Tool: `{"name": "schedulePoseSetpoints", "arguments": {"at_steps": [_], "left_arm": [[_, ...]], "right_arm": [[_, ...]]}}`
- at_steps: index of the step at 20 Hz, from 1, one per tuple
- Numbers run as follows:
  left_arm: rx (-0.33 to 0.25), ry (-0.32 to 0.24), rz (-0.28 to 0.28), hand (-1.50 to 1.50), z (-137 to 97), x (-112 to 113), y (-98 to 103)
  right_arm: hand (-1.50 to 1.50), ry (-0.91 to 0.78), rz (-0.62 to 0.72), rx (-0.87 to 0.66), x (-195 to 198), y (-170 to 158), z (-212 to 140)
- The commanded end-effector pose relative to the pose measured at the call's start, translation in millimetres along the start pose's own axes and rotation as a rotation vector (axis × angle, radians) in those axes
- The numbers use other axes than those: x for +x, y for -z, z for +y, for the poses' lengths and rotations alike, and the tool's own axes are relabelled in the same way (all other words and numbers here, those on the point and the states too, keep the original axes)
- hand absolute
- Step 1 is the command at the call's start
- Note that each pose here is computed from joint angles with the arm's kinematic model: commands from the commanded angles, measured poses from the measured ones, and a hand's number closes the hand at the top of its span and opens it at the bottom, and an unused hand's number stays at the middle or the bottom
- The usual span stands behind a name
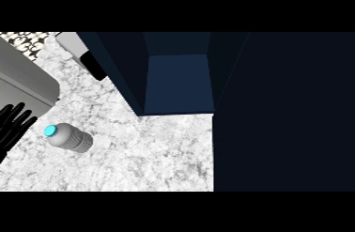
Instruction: Pick up the bottled water, place it into the cabinet and close the cabinet
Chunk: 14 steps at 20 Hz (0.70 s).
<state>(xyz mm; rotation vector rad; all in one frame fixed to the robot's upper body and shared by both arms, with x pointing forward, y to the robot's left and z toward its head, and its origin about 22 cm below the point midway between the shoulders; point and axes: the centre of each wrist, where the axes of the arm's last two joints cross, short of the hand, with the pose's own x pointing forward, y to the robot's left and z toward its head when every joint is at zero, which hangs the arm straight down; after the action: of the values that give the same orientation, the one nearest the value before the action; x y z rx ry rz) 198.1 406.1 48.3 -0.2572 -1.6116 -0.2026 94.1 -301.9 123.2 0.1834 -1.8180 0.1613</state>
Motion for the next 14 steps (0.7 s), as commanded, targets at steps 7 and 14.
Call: {"name": "schedulePoseSetpoints", "arguments": {"at_steps": [7, 14], "left_arm": [[0.077, 0.061, 0.066, -1.5, 20, -43, 31], [0.062, 0.04, 0.115, -1.5, 12, -85, 55]], "right_arm": [[-1.5, 0.091, -0.104, 0.062, 37, -18, 11], [-1.5, 0.09, -0.11, 0.06, 39, -18, 19]]}}
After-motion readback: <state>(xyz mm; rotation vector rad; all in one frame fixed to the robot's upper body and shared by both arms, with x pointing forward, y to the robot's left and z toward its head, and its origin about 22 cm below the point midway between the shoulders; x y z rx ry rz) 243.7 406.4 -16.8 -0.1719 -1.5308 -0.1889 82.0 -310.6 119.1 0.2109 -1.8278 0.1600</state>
